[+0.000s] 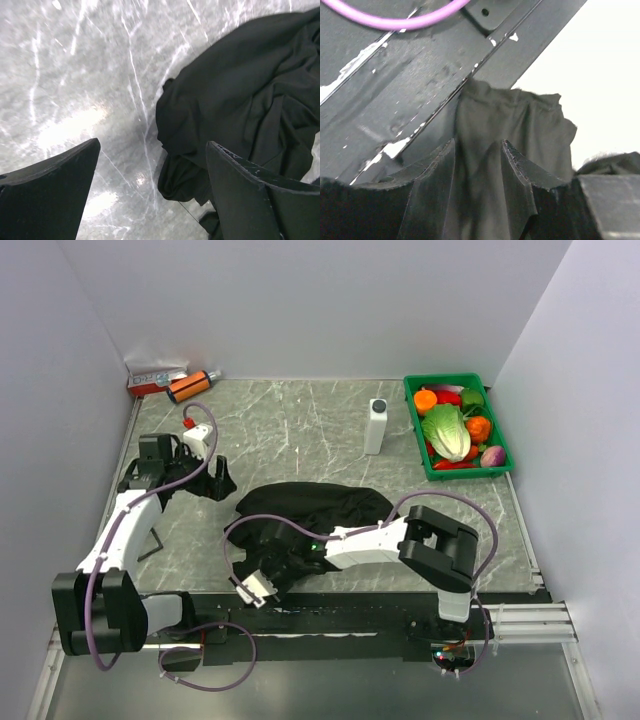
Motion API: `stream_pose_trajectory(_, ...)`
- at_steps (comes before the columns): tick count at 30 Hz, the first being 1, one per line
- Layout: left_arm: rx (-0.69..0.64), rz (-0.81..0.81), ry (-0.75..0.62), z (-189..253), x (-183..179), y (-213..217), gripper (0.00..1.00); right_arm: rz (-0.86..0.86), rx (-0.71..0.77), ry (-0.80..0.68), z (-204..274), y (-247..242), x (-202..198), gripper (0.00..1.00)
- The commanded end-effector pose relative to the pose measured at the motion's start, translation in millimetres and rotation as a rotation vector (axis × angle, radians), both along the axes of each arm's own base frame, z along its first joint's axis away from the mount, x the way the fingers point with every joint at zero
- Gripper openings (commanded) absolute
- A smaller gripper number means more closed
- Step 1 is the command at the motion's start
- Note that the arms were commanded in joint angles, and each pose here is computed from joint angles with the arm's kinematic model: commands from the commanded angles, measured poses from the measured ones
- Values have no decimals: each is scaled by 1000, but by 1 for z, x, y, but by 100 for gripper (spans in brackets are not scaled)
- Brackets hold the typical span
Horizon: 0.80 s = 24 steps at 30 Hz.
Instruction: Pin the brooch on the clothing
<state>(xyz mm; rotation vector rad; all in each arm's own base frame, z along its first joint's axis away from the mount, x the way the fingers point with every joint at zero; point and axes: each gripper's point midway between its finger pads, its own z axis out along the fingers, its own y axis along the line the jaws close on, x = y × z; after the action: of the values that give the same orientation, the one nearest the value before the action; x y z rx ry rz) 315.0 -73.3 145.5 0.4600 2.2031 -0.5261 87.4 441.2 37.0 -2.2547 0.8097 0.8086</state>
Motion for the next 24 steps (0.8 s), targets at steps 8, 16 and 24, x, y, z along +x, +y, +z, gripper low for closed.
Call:
stream_pose_trajectory(8,-7,44,-103,31,10,5,94,170,-61,14,-6,3,-18,52)
stream_pose_trajectory(16,-10,64,-91,31,17,7,94,241,-164,4,-35,-30,-27,54)
stream_pose_trajectory(24,-29,68,-86,34,30,6,93,-88,-26,-197,2,-3,59,0)
